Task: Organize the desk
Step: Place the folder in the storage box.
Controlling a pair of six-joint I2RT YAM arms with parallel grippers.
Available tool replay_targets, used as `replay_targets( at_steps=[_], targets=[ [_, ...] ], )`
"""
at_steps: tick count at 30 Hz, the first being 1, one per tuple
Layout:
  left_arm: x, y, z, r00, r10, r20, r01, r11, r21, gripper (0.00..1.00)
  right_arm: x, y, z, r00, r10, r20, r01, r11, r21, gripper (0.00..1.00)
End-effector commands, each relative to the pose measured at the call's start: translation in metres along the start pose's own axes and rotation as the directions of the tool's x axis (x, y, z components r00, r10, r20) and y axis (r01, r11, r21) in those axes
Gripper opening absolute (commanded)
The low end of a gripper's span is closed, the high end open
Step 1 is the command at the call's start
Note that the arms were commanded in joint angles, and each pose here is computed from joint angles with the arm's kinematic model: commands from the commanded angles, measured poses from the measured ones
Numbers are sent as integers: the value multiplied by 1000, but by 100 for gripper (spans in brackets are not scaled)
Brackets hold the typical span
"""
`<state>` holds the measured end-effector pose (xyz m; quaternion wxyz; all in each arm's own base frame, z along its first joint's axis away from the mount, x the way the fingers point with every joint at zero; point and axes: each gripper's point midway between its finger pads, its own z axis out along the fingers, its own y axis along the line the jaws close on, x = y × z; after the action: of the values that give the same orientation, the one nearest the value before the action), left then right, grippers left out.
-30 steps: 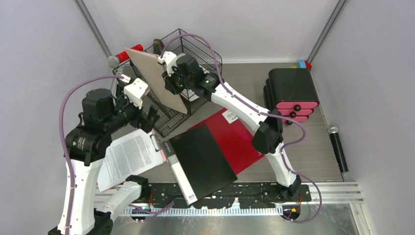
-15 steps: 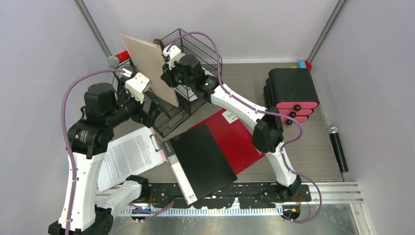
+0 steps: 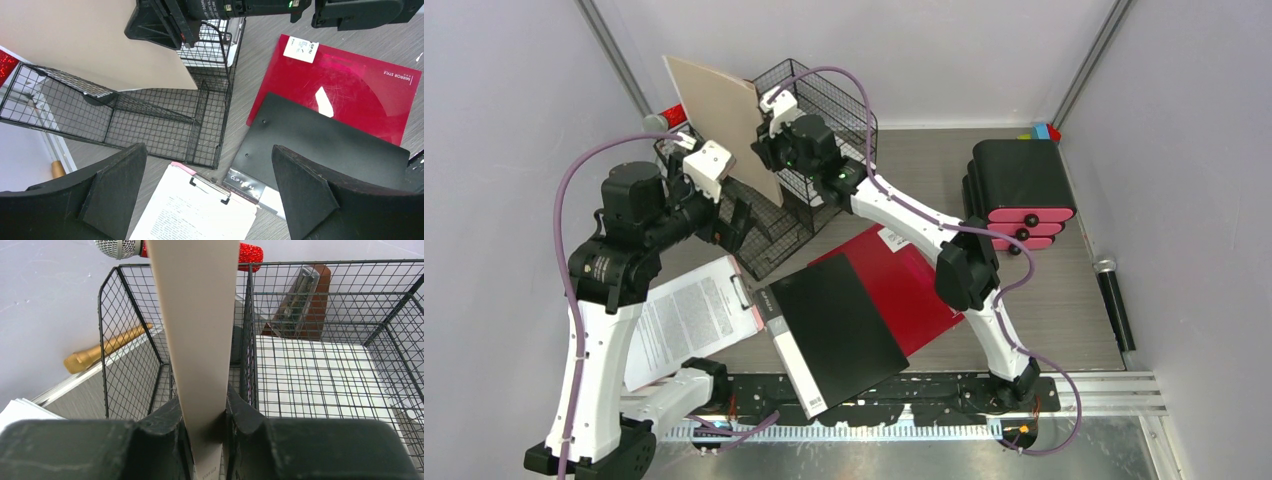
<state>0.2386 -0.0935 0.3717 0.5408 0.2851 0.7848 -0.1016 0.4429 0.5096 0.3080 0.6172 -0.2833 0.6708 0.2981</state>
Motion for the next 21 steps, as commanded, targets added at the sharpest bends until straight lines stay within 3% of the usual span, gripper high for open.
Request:
replay_targets(
  at_steps=[1,21],
  targets=[
    [-19,3,0,997,11,73,-11,1000,-3,100,-45,-1,3,983,-17,181,11,999,34,0],
    [-14,0,4,998,10,63,-11,1000,11,100,17,6,19,992,-31,124,22,997,70,0]
  ],
)
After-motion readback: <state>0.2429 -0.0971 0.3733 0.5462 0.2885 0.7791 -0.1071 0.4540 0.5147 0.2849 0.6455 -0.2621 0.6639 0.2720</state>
